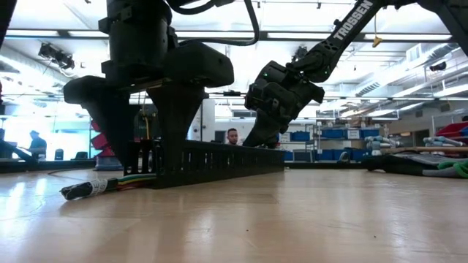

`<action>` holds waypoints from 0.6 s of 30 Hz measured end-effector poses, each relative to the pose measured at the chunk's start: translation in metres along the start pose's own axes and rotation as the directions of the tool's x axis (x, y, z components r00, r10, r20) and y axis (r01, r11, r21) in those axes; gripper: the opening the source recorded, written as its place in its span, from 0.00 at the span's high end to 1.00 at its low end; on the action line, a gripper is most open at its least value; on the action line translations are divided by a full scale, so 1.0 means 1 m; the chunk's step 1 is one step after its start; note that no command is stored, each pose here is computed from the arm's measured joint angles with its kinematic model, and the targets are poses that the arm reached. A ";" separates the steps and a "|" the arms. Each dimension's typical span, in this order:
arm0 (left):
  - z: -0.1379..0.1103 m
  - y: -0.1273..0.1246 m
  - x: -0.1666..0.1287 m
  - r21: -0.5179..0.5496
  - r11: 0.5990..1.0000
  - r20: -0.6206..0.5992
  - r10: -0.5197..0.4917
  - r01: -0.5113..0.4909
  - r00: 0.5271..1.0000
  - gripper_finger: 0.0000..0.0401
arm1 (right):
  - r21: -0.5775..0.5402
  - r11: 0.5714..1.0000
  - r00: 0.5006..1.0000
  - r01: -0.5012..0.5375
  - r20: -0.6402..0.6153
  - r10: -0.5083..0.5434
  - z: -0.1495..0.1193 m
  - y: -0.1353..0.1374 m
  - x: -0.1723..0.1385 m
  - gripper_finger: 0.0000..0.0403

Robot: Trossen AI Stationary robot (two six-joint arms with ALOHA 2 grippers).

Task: Ziptie cables
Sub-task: Insert the black cover of the black cable duct

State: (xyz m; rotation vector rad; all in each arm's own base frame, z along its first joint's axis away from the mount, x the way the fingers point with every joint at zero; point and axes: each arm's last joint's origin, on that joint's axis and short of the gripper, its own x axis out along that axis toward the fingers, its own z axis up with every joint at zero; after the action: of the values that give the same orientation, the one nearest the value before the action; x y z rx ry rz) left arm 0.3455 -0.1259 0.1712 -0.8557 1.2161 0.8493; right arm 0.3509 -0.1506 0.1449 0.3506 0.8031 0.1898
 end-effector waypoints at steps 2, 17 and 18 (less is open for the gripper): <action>0.000 0.000 0.000 0.008 1.000 0.000 -0.001 0.001 1.000 0.29 | 0.001 1.000 1.000 0.000 0.000 0.000 0.000 0.000 0.000 1.00; 0.000 -0.001 0.000 0.008 1.000 0.011 -0.014 0.014 1.000 0.34 | -0.069 0.997 0.998 -0.041 -0.042 0.038 0.001 0.031 0.019 1.00; 0.000 -0.001 0.000 0.008 1.000 0.011 -0.014 0.014 1.000 0.34 | -0.072 0.997 0.998 -0.042 -0.040 0.040 0.002 0.032 0.019 1.00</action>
State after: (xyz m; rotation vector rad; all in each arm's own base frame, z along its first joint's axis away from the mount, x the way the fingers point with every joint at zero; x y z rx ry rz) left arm 0.3469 -0.1262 0.1714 -0.8517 1.2019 0.8365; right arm 0.3640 -0.1157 0.1453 0.2958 0.8253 0.2641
